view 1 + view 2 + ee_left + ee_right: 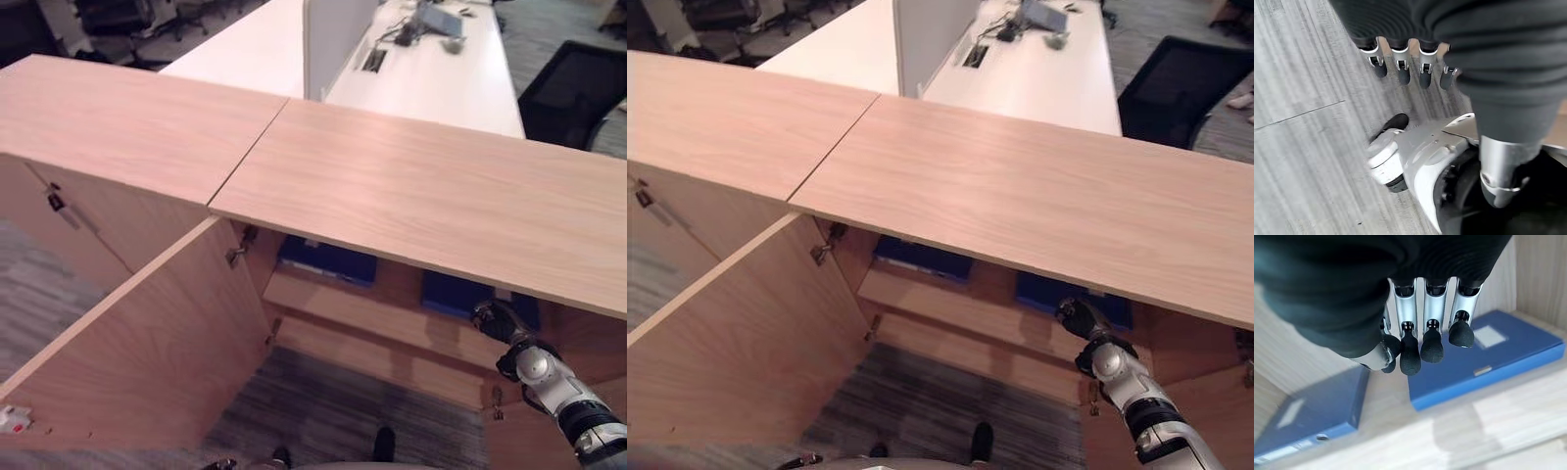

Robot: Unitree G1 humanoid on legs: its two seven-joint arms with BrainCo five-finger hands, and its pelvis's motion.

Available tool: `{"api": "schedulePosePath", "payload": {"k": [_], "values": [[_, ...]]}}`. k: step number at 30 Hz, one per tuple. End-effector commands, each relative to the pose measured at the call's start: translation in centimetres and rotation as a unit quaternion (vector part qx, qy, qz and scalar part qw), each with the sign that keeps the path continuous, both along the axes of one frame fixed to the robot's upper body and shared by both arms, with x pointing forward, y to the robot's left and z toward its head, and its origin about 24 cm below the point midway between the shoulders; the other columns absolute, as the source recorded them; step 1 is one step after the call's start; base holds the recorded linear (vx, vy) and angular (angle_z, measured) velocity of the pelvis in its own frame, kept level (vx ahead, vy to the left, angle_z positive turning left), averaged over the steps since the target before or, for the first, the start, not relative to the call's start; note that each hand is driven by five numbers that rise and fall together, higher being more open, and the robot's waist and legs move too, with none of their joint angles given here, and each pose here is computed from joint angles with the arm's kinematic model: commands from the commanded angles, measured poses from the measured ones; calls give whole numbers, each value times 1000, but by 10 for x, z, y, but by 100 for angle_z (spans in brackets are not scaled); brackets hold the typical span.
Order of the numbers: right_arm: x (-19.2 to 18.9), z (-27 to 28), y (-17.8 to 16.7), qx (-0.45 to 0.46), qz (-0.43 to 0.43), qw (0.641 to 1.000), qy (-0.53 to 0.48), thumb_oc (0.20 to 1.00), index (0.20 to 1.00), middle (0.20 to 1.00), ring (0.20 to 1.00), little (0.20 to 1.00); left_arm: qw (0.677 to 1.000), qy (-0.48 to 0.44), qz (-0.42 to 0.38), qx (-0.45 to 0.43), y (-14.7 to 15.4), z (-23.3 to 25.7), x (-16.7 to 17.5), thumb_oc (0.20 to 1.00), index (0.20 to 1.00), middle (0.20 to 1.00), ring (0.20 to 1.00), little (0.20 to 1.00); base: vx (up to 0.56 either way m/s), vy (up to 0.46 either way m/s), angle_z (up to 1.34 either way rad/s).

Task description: Put the empty folder in the office cabinet

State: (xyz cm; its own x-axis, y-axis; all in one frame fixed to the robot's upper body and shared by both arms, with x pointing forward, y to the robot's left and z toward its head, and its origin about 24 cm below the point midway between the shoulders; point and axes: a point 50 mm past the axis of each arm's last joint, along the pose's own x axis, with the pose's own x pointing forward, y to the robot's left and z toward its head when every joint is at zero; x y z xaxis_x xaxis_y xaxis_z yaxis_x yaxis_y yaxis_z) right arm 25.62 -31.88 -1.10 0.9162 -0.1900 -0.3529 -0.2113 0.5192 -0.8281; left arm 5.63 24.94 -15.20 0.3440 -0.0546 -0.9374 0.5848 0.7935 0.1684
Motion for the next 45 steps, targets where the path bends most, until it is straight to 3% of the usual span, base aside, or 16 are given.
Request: {"api": "schedulePosePath", "payload": {"k": [1, 21, 26, 33, 34, 35, 36, 37, 38, 40, 41, 42, 45], "values": [[22, 33, -16, -43, -1, 998, -38, 200, 200, 200, 200, 200, 1000, -19, -7, -7, -3, 2, 14, 1000, 1000, 1000, 1000, 1000, -71, -32, 22], [44, 69, -46, -46, -121, 986, -101, 200, 200, 200, 200, 200, 994, -99, -26, -28, -19, 13, 57, 1000, 1000, 1000, 1000, 1000, -101, -23, 22], [47, 110, -74, -70, -174, 970, -155, 200, 200, 200, 200, 200, 989, -134, -34, -61, -32, 21, 69, 1000, 1000, 1000, 1000, 1000, -118, -41, 12], [35, 154, -110, -95, -239, 945, -204, 200, 200, 200, 200, 200, 987, -131, -61, -71, -32, 24, 61, 1000, 1000, 1000, 1000, 1000, -54, -49, 12], [27, 158, -118, -96, -250, 938, -221, 200, 200, 200, 200, 200, 939, -270, -213, -11, -20, 63, 103, 1000, 1000, 1000, 1000, 1000, -17, -10, 5], [44, 167, -102, -96, -217, 942, -236, 200, 200, 200, 200, 200, 908, -365, -205, -4, -44, 110, 199, 1000, 1000, 1000, 1000, 1000, -33, 22, 21], [39, 177, -111, -104, -229, 937, -242, 200, 200, 200, 200, 200, 979, -179, -29, -88, -14, 51, 123, 1000, 1000, 1000, 1000, 1000, -26, 5, 29], [28, 177, -121, -99, -253, 931, -244, 200, 200, 200, 200, 200, 954, -269, -133, -20, -9, 71, 136, 1000, 1000, 1000, 1000, 1000, 0, 0, 0], [33, 184, -120, -111, -248, 930, -246, 200, 200, 200, 200, 200, 934, -314, -173, 14, -16, 96, 182, 1000, 1000, 1000, 1000, 1000, 5, -20, -15], [45, 202, -112, -114, -234, 928, -268, 200, 200, 200, 200, 200, 918, -369, -145, 21, -11, 126, 218, 1000, 1000, 1000, 1000, 1000, -24, 20, 1], [42, 215, -117, -120, -231, 926, -273, 200, 200, 200, 200, 200, 977, -206, -8, -62, 14, 67, 138, 1000, 1000, 1000, 1000, 1000, -19, 36, 0], [37, 221, -123, -123, -239, 924, -272, 200, 200, 200, 200, 200, 981, -186, 4, -51, 20, 55, 111, 1000, 1000, 1000, 1000, 1000, -9, 49, -48], [35, 243, -126, -148, -239, 917, -283, 200, 200, 200, 200, 200, 985, -165, -15, -52, 6, 43, 93, 1000, 1000, 1000, 1000, 1000, 7, 35, -38]]}}
